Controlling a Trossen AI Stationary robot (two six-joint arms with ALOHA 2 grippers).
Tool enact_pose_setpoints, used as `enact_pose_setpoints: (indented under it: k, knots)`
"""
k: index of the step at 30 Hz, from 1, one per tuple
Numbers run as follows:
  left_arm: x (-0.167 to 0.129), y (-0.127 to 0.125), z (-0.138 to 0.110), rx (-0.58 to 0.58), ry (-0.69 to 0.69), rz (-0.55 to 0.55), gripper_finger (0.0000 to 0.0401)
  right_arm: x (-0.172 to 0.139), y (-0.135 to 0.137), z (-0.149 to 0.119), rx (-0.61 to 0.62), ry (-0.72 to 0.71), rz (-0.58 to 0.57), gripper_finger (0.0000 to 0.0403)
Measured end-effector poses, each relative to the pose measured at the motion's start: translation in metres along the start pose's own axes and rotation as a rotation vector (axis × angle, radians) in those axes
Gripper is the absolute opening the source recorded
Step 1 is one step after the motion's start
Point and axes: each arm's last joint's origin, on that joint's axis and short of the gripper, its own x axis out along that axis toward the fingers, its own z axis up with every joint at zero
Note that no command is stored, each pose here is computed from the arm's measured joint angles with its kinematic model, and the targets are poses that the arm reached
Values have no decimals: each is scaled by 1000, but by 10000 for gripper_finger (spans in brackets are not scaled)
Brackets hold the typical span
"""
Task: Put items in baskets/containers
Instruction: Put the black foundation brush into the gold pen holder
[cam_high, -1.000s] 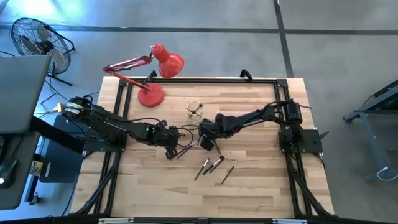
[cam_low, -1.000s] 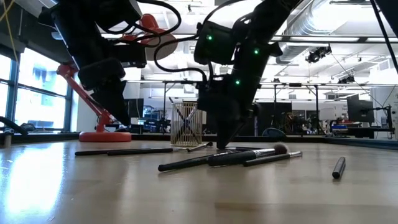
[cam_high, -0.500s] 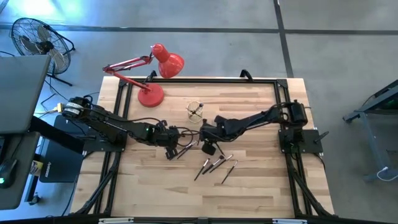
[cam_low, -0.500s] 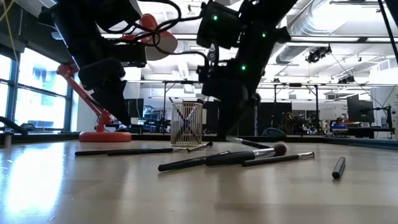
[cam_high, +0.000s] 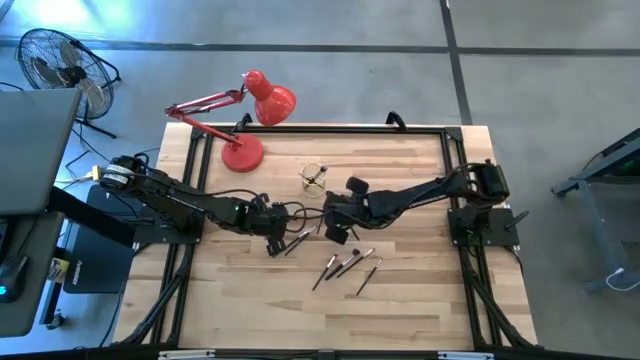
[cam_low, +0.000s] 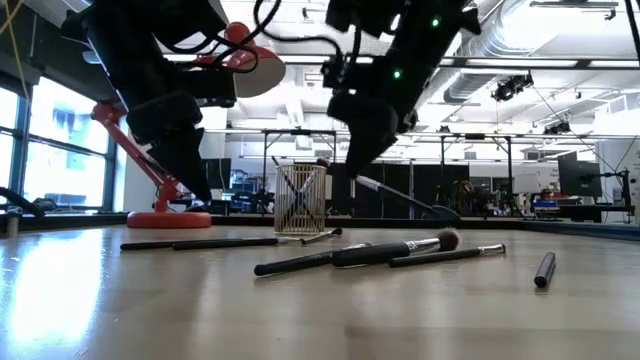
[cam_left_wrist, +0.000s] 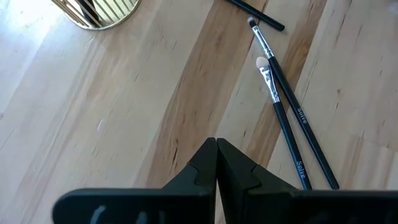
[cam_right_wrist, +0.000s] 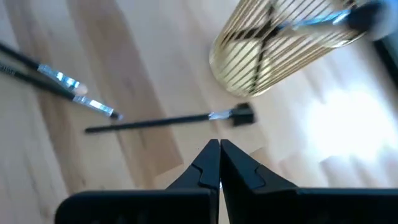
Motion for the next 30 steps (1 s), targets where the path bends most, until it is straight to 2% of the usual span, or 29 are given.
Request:
enact_pose_setpoints:
  k: [4,7,10,16,21,26,30]
  knots:
    - [0,0,0,-1,-1,-1,0,-13,-4,-4,-10,-78,-45,0]
    - [0,0,0,-1,-3,-2,0,-23,-11,-10,14,-174,-36,0]
    - [0,0,1,-3,-5,-7,0,-31,-22,-18,68,-318,23,0]
    - [0,-1,2,-9,-16,-16,0,-49,-54,-34,167,-708,192,0]
    - [0,-3,5,8,-49,-38,0,-41,-74,-40,111,-924,183,0]
    - [0,-5,8,27,-72,-57,0,-26,-86,-26,9,-1080,174,0]
    - [0,-5,8,36,-77,-59,0,-10,-94,-9,-35,-1144,154,0]
